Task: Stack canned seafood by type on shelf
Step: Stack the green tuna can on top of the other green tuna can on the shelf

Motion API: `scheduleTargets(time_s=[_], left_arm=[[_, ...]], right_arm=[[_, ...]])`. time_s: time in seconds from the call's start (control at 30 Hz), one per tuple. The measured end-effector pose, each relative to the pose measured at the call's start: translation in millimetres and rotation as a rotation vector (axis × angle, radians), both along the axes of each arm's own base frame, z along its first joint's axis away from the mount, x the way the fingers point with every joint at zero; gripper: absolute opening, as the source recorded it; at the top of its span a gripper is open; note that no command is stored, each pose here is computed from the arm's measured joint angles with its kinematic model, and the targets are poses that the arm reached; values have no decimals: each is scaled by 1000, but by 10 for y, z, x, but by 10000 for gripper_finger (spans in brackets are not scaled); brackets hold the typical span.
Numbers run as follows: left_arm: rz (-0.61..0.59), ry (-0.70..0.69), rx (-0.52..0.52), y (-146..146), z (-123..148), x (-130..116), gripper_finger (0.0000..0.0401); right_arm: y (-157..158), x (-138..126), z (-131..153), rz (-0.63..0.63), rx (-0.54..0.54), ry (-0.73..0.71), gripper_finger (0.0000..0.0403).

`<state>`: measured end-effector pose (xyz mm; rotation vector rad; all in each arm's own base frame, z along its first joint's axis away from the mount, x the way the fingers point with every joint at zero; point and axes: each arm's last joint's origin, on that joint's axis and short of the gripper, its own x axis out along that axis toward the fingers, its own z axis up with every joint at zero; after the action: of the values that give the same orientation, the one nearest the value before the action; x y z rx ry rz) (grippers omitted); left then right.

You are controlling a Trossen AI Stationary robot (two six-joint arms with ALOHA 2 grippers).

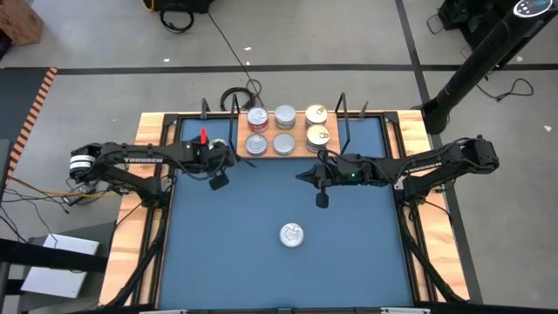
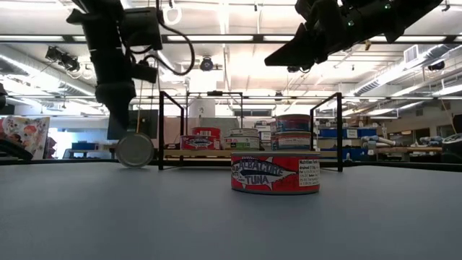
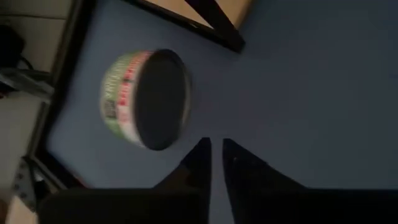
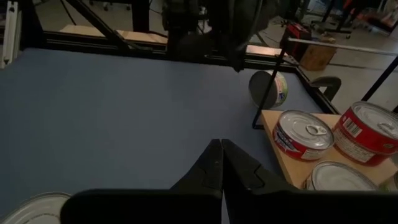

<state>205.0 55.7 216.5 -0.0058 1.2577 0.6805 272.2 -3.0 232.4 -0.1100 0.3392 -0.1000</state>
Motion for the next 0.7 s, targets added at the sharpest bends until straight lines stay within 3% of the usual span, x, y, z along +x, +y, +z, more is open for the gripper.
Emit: scheduleTargets(time_s=[0.3, 0.43, 0.7], left_arm=[[7, 6, 37, 210, 133, -55, 174], [25, 5, -15, 371, 126, -114, 226], [15, -108, -125, 661, 133, -182, 250]], right_arm=[[116, -3, -7, 38, 36, 5, 8], [176, -6, -7, 58, 43, 4, 8], [218, -9, -8, 72, 45, 5, 8]])
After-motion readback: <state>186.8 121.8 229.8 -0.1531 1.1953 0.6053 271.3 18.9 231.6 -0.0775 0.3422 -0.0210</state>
